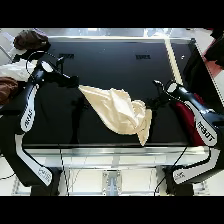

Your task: Fold the shirts.

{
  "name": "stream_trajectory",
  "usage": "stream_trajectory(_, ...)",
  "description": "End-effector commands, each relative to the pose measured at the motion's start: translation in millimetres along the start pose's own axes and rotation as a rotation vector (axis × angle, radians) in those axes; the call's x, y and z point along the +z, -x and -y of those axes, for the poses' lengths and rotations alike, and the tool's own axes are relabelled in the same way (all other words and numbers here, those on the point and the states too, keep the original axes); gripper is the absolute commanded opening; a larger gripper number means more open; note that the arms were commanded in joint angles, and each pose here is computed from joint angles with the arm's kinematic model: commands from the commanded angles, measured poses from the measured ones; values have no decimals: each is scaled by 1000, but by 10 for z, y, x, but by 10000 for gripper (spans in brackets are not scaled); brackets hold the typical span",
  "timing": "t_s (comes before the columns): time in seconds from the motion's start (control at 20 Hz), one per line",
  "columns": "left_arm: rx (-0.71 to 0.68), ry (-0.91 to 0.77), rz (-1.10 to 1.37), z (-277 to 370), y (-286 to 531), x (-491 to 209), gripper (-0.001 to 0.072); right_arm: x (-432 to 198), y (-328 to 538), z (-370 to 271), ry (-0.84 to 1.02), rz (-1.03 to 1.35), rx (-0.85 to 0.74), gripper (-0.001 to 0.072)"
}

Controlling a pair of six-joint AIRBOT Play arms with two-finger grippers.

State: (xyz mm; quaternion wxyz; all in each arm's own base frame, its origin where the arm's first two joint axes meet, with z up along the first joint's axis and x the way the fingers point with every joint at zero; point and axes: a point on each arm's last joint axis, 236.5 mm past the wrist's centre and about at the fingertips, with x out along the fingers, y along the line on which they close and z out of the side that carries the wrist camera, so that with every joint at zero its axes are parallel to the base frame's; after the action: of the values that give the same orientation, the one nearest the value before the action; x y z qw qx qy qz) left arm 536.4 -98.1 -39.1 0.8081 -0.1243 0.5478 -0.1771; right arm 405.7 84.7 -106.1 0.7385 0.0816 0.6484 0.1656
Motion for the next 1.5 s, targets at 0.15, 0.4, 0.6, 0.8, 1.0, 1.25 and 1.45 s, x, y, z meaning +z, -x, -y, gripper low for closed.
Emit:
stream_trajectory(0.15,28,-85,279,354,1456,503,13,594,1603,-551,224,286,-65,12)
stream_trajectory(0.4,103,-300,692,1163,3640,405,13,86,4139,-1538,447,811,-155,11)
stream_trajectory(0.6,269,-451,1065,1745,5275,-281,13,-993,5436,-2107,557,1179,-206,11)
stream_trajectory(0.8,457,-453,1356,1908,6298,-855,12,-1550,5815,-2288,555,1328,-192,11)
stream_trajectory(1.0,439,-393,1069,1484,5520,-529,12,-1216,5412,-2126,522,1170,-178,12)
stream_trajectory(1.25,375,-253,579,363,3532,351,12,-517,3567,-1662,383,604,8,12)
stream_trajectory(1.45,325,-189,387,-315,1697,784,100,156,1981,-1160,121,445,144,108)
